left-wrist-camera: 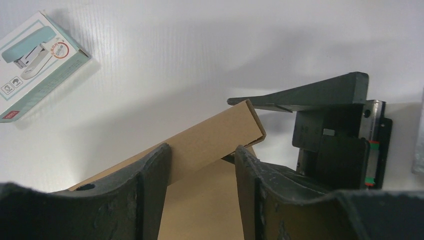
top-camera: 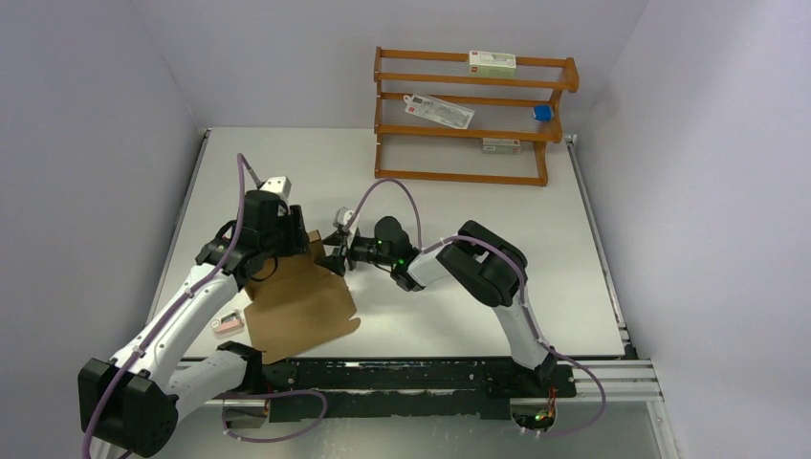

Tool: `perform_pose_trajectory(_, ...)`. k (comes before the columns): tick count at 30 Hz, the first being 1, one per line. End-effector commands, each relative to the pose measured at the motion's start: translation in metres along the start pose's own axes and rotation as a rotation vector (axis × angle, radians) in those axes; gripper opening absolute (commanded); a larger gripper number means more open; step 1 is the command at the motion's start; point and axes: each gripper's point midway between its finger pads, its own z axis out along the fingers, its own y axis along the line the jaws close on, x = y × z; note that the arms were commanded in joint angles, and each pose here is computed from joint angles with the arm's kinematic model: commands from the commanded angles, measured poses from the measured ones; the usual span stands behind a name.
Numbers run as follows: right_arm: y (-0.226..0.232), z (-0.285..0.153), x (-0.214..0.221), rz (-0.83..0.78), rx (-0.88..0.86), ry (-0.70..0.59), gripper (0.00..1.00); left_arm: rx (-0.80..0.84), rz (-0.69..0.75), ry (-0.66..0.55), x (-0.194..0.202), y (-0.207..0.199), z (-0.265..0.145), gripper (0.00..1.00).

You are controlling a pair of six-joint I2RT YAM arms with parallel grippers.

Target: Fold the paper box

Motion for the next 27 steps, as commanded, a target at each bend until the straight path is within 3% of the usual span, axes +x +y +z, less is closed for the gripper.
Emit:
perform_pose_trajectory(1,-0.005,0.009,-0.005,-0.023,0.017,-0.045,0.58,0.047,0.006,0.136,0.037,-0.004,0.003,0.54)
perform_pose_trajectory(11,-0.013,-0.001,0.000,-0.038,0.109,-0.031,0.37,0.098,0.010,0.120,0.029,-0.014,-0.002,0.55)
perform_pose_trajectory(18,-0.015,-0.005,0.002,-0.052,0.128,-0.014,0.24,0.107,0.033,0.034,-0.015,-0.023,-0.018,0.62)
perform_pose_trajectory(22,-0.014,-0.009,0.003,-0.058,0.129,-0.005,0.23,0.057,0.057,0.006,-0.040,-0.019,-0.020,0.70)
perform_pose_trajectory(27,-0.016,-0.012,0.004,-0.064,0.142,0.011,0.24,0.086,0.063,0.064,-0.038,-0.021,-0.002,0.74)
